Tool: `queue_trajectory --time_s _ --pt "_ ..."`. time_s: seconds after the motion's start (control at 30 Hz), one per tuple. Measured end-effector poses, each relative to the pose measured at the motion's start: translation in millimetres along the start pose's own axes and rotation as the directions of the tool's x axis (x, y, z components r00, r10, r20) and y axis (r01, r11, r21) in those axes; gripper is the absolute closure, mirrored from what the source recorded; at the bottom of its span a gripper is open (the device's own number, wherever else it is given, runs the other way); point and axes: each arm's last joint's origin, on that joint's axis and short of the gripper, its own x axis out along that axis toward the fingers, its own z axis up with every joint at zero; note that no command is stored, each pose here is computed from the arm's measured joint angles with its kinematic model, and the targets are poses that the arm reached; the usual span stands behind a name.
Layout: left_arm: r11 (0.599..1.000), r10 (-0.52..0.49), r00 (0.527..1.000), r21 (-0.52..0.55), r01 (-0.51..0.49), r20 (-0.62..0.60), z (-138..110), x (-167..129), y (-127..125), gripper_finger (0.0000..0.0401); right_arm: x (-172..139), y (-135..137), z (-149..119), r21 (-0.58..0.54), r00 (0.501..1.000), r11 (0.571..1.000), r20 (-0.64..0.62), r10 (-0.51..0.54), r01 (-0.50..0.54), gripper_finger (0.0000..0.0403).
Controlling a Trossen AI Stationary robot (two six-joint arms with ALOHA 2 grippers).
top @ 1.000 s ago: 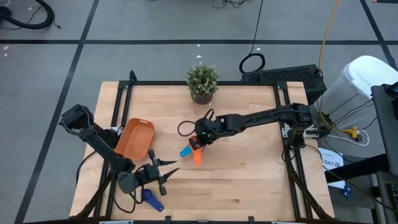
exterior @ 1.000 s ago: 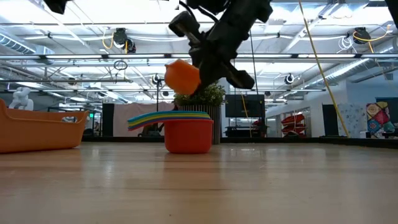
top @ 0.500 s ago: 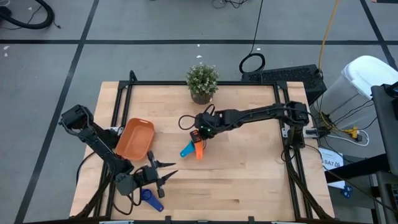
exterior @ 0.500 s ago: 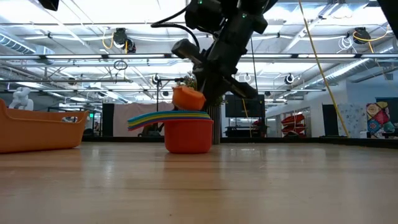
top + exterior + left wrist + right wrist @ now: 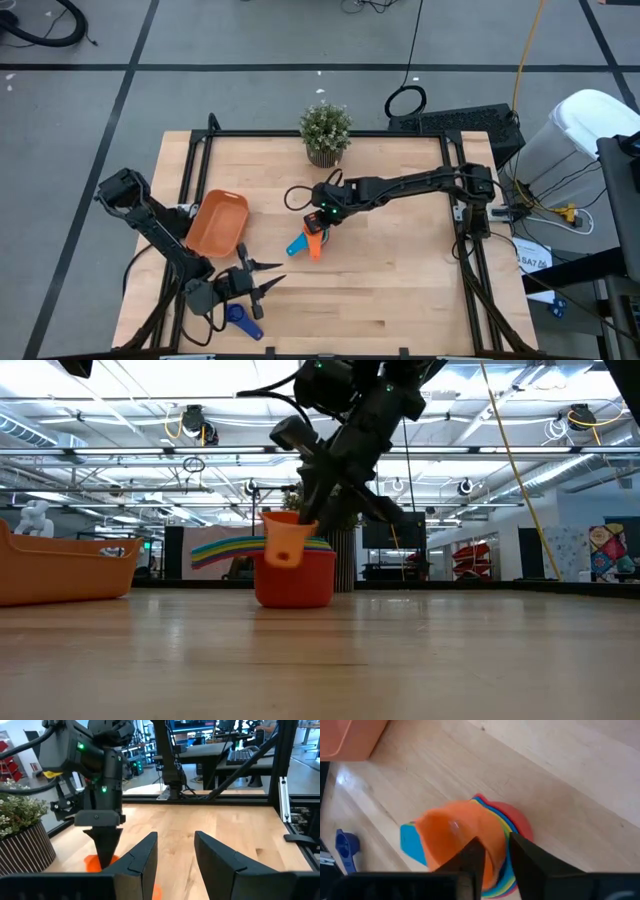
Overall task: Nest measuring cups in basket
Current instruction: Stack the orange measuring cup on top of the light blue measuring cup
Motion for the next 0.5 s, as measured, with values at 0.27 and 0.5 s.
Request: queue_trajectory --time_s 0.27,0.5 --pt "1.0 -0.009 1.0 -0.003 0.009 0.001 -0.1 -2.6 -1.4 0.0268 -0.1 3.0 -5.7 -0.002 0.998 1.0 -0.055 0.028 -0.028 0.0269" --pt "1.0 -0.008 1.0 -0.013 0.008 0.001 -0.1 -2.6 -1.3 0.0268 -0.1 4.0 -6.4 -0.007 0.994 0.998 -0.093 0.056 -0.057 0.0262"
